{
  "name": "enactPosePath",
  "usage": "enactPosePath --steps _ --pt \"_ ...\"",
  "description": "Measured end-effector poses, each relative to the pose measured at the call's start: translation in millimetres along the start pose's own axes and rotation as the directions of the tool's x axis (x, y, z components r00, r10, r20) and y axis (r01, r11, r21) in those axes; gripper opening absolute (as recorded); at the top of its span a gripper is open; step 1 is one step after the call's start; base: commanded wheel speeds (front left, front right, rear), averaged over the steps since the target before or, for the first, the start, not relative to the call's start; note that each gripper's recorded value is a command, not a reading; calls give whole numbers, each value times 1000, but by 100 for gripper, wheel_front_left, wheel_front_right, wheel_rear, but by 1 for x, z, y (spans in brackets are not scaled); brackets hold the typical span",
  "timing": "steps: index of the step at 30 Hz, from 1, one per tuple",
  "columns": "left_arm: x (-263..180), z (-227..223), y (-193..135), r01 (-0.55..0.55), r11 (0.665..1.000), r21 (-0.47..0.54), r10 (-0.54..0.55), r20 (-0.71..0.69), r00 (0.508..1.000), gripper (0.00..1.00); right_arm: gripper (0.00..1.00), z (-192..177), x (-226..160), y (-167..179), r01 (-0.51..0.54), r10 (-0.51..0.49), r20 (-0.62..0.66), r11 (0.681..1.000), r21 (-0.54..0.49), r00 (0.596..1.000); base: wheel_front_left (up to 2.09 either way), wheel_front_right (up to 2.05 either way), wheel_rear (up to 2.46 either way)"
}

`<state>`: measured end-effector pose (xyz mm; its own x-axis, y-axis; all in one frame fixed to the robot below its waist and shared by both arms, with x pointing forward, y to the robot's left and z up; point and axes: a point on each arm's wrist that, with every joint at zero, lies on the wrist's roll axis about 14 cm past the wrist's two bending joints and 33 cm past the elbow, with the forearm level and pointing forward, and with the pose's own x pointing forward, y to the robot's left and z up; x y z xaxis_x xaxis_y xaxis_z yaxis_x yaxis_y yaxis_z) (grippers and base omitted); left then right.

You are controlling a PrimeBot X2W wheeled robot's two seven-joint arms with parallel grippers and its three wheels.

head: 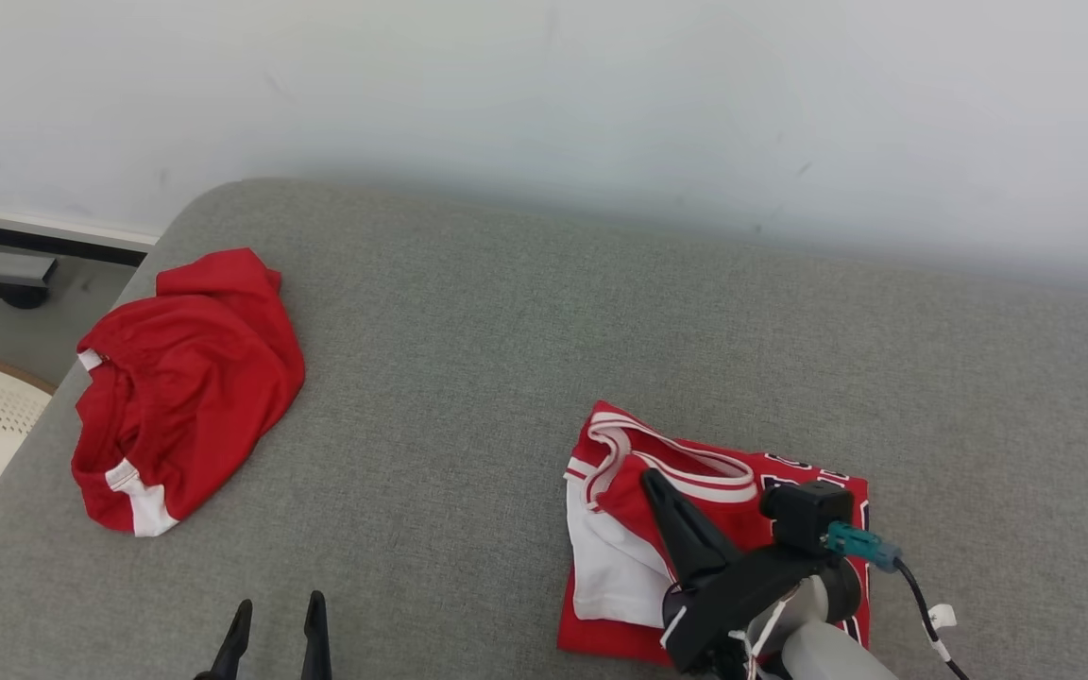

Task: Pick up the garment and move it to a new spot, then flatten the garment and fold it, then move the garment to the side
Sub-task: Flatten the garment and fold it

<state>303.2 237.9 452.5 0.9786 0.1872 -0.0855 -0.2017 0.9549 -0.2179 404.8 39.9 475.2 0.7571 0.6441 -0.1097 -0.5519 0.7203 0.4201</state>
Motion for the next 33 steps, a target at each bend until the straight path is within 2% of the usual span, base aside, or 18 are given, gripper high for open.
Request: enactPosePath --steps 3,9,12,18,19,20,21,25,28,33 --pt "0 0 -2 6 1000 0 -6 2 1000 100 0 6 -4 13 -53 53 29 998 -23 998 0 0 0" --pt "2 0 -3 11 1000 -1 -11 -1 1000 100 0 -7 -25 31 -146 146 3 988 -49 989 0 0 0" --pt "3 -2 -5 14 1000 -6 -14 -6 1000 100 0 -17 -35 43 -197 196 -30 979 -47 980 0 0 0" --pt "5 -5 -7 20 1000 -7 -20 -16 1000 100 0 -50 -50 53 -233 231 -147 972 3 962 0 0 0" --pt "5 -5 -7 20 1000 -6 -20 -18 1000 100 16 -54 -51 53 -234 232 -158 972 8 960 0 0 0" --pt "6 -6 -7 20 1000 -7 -20 -20 1000 100 75 -57 -52 54 -237 235 -167 972 7 958 0 0 0" --pt "6 -6 -7 20 1000 -9 -20 -21 1000 100 100 -61 -52 53 -238 235 -177 971 3 956 0 0 0" --pt "6 -7 -7 19 1000 -12 -19 -23 1000 100 100 -54 -50 52 -235 234 -132 972 6 963 0 0 0" --pt "7 -6 -7 20 1000 -11 -20 -22 1000 100 100 -32 -45 47 -229 228 -56 973 -8 972 0 0 0" --pt "9 -4 -9 24 1000 -10 -24 -15 1000 100 100 3 -41 21 -157 158 57 987 -26 986 0 0 0"
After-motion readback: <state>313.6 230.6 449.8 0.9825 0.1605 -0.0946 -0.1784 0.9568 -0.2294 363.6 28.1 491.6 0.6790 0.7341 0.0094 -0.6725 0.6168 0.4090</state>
